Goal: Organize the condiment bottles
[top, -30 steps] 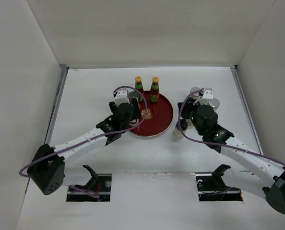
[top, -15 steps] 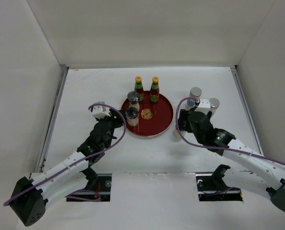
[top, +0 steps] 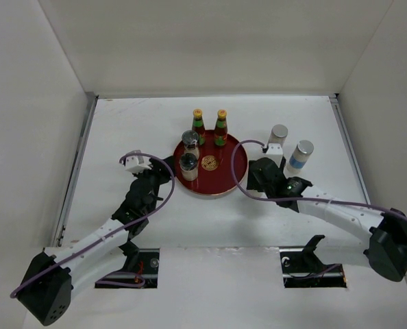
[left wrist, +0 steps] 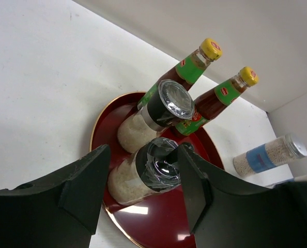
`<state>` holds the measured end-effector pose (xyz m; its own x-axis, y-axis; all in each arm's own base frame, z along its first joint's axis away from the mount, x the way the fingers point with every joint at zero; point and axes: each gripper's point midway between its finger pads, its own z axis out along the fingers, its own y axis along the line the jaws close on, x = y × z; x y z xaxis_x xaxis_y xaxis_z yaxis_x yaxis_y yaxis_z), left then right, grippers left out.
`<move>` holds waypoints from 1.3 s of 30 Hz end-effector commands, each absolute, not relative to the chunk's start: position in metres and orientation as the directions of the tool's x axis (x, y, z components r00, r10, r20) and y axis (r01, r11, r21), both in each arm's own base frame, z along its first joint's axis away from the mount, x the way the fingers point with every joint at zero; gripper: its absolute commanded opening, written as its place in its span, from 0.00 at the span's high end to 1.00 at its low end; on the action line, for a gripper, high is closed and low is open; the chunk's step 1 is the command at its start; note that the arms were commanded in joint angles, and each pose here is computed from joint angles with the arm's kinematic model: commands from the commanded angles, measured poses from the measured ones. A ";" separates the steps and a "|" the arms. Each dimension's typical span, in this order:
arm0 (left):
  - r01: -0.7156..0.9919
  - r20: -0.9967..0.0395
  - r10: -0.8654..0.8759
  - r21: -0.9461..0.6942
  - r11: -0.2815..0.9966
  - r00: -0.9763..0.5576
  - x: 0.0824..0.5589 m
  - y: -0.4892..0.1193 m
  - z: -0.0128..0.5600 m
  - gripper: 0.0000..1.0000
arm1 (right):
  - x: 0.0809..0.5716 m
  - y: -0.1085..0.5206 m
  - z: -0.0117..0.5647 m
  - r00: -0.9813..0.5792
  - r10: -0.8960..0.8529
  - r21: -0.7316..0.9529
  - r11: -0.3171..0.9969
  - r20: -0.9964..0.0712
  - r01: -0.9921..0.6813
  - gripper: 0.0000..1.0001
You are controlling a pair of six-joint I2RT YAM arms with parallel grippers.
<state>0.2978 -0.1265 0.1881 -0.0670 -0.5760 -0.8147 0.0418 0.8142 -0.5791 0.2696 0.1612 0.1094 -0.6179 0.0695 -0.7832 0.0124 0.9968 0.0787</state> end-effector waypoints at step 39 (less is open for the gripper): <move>0.038 -0.742 -0.670 -0.670 0.741 -0.027 0.300 -0.112 0.173 0.45 | 0.408 0.339 0.218 -0.361 0.079 0.176 0.953 -0.929 -0.245 0.12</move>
